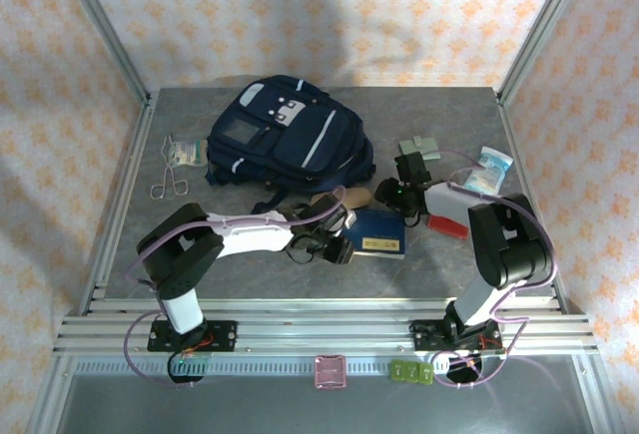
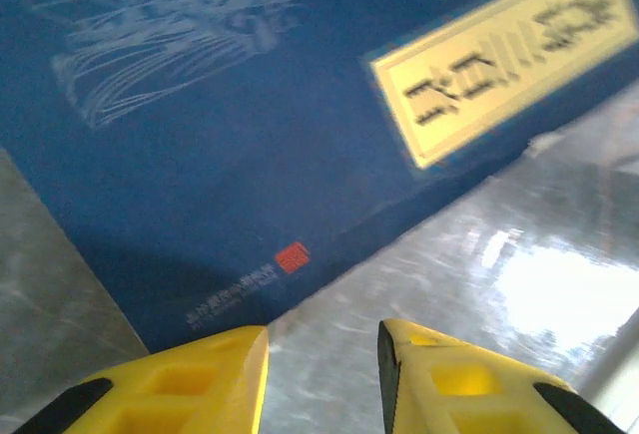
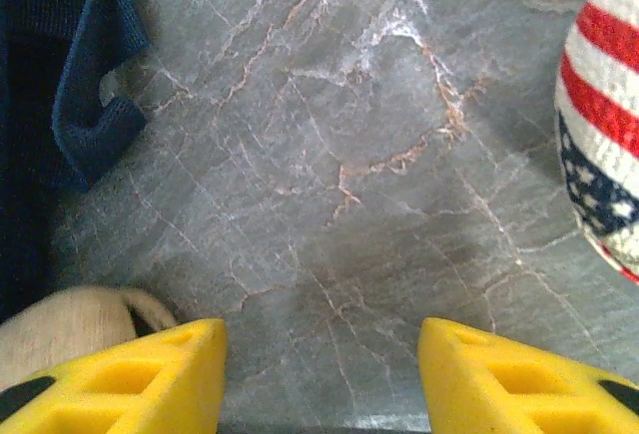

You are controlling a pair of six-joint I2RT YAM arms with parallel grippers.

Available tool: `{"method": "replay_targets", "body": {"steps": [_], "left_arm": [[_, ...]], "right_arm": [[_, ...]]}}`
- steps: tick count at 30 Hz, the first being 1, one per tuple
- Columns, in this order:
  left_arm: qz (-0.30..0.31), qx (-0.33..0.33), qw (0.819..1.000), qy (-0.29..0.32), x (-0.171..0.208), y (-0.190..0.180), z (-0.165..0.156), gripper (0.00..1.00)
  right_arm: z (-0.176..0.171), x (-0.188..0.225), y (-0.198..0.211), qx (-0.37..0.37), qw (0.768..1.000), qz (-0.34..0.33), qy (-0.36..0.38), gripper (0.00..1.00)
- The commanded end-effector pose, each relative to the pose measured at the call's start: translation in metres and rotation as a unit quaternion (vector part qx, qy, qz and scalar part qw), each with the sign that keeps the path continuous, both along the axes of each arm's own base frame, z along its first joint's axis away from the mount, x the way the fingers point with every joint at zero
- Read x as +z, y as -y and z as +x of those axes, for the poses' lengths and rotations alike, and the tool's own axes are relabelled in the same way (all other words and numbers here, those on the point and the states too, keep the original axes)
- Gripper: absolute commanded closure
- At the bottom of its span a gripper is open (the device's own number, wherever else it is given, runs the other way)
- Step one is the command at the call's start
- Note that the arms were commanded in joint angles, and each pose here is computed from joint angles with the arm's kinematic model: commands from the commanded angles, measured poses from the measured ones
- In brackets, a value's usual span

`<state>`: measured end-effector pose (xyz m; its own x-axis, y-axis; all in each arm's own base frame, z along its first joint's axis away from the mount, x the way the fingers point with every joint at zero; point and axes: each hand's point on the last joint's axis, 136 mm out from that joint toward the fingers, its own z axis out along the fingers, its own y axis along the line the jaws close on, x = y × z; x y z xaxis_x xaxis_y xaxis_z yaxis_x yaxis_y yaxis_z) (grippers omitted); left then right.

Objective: Pack the student bag

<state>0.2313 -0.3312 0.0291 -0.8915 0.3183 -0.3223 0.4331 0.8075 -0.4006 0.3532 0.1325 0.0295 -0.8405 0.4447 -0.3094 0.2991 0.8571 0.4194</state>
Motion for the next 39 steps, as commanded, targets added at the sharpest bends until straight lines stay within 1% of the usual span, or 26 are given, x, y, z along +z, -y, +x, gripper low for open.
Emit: {"method": "replay_targets", "body": {"steps": [1,4,8,13,16,18,21,26,28,32,34,36,39], "left_arm": [[0.060,0.050,0.997,0.028,-0.011,-0.025,0.026,0.64],[0.091,0.084,0.991,0.049,-0.014,-0.045,0.046,0.65],[0.126,0.122,0.981,0.078,-0.012,-0.071,0.069,0.65],[0.130,0.147,0.975,0.099,-0.007,-0.082,0.092,0.65],[0.130,0.157,0.974,0.104,-0.003,-0.083,0.098,0.63],[0.119,0.163,0.974,0.105,0.002,-0.083,0.096,0.61],[0.095,0.170,0.976,0.099,0.011,-0.083,0.088,0.58],[0.058,0.166,0.982,0.065,0.015,-0.077,0.066,0.53],[0.067,0.158,0.984,0.056,0.011,-0.074,0.059,0.52],[0.122,0.139,0.981,0.050,-0.005,-0.071,0.051,0.51],[0.160,0.135,0.977,0.048,-0.015,-0.076,0.048,0.55],[0.185,0.133,0.972,0.050,-0.020,-0.080,0.047,0.59],[0.186,0.123,0.974,0.040,-0.027,-0.078,0.041,0.73]], "right_arm": [[-0.039,-0.012,-0.001,0.024,0.998,0.010,-0.049,0.47],[-0.059,-0.014,-0.006,0.040,0.996,0.029,-0.069,0.48],[-0.088,-0.013,-0.025,0.076,0.990,0.074,-0.091,0.48],[-0.115,-0.006,-0.069,0.151,0.974,0.133,-0.104,0.48],[-0.117,0.000,-0.083,0.175,0.969,0.147,-0.098,0.47],[-0.111,0.003,-0.082,0.172,0.971,0.141,-0.085,0.46],[-0.100,0.006,-0.074,0.155,0.979,0.110,-0.067,0.45],[-0.085,0.007,-0.061,0.125,0.988,0.078,-0.043,0.44],[-0.083,0.004,-0.061,0.123,0.988,0.076,-0.045,0.44],[-0.085,-0.002,-0.069,0.135,0.985,0.090,-0.055,0.45],[-0.088,-0.001,-0.077,0.150,0.981,0.106,-0.057,0.45],[-0.089,0.000,-0.087,0.163,0.977,0.125,-0.056,0.46],[-0.096,0.008,-0.106,0.194,0.964,0.172,-0.052,0.49]]}}
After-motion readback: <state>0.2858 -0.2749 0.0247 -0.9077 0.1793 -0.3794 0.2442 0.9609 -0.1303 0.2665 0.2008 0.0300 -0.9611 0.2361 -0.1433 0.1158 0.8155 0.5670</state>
